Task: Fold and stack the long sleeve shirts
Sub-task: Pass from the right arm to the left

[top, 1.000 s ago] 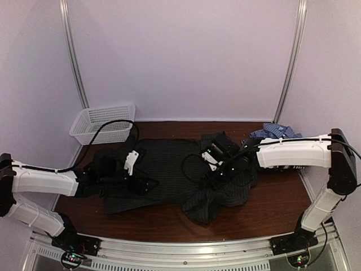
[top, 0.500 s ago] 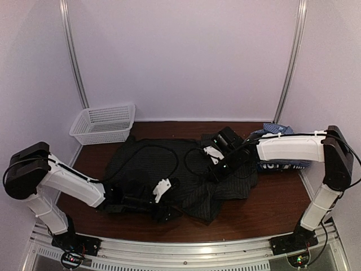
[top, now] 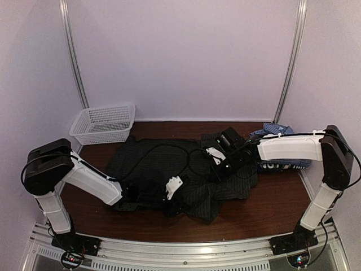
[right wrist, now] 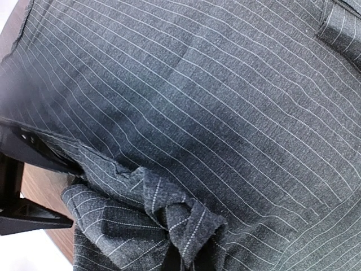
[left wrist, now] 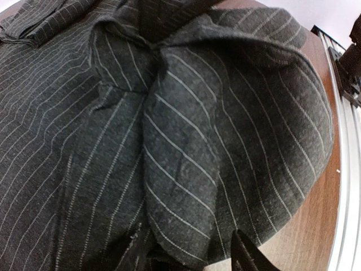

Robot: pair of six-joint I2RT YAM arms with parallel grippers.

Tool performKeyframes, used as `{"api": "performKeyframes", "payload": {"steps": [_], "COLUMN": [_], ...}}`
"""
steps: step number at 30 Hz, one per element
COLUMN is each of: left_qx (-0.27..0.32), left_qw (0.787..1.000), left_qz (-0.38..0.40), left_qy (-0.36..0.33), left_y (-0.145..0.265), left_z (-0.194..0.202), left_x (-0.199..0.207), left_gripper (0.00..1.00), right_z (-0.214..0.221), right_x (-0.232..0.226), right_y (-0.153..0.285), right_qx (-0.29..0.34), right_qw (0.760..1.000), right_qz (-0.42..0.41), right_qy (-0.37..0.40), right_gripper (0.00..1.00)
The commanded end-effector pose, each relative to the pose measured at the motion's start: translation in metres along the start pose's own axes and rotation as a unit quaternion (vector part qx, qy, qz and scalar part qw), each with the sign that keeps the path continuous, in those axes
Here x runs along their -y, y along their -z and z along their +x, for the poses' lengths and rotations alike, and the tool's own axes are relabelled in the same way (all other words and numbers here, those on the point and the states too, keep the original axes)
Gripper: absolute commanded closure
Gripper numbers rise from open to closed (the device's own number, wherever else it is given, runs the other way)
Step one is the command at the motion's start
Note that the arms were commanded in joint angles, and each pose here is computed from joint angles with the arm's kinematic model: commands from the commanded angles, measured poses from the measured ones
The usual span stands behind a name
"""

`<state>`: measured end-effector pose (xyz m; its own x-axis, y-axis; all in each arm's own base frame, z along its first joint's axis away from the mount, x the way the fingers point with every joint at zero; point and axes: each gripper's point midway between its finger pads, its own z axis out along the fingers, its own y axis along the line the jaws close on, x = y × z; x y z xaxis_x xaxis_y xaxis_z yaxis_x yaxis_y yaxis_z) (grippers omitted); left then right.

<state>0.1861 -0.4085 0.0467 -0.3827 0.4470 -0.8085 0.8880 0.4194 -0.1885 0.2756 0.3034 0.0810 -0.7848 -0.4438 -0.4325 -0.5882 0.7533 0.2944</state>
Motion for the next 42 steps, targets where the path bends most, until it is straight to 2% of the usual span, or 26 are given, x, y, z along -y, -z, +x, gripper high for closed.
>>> {"api": "performKeyframes", "payload": {"steps": [1,5,14,21,26,29,34,42], "left_qx": [0.022,0.02,0.041,0.057,0.09,0.111,0.141,0.19], "left_qw": [0.999,0.999,0.996,0.98,0.961,0.961,0.972,0.97], "left_qz": [0.031,0.042,0.073,0.189,0.259,0.252,0.187,0.145], "left_qy": [-0.014,-0.014,-0.02,-0.028,-0.033,-0.028,0.004,0.053], "left_y": [-0.007,-0.009,-0.005,0.023,0.058,0.069,0.075,0.088], "left_z": [-0.01,-0.007,-0.028,-0.053,-0.087,-0.11,-0.156,-0.206], "left_x": [0.014,0.017,0.03,0.075,0.103,0.105,0.085,0.055], "left_gripper": [0.49,0.62,1.0,1.0,1.0,1.0,1.0,1.0], "right_z": [-0.001,0.0,0.008,0.011,0.013,0.015,0.013,-0.003], "right_x": [0.005,0.008,0.008,0.01,0.008,0.005,0.008,0.033], "right_y": [-0.003,-0.003,-0.007,-0.006,-0.005,-0.002,0.009,0.06], "right_qx": [0.005,0.005,0.008,0.007,0.012,0.016,0.032,0.095], "right_qw": [1.0,1.0,1.0,1.0,1.0,0.999,0.999,0.994], "right_qz": [-0.006,-0.005,-0.015,-0.018,-0.026,-0.036,-0.037,-0.011], "right_qy": [0.002,0.0,-0.009,-0.01,-0.008,-0.008,-0.015,-0.043], "right_gripper": [1.0,1.0,1.0,0.99,0.92,0.84,0.65,0.36]}}
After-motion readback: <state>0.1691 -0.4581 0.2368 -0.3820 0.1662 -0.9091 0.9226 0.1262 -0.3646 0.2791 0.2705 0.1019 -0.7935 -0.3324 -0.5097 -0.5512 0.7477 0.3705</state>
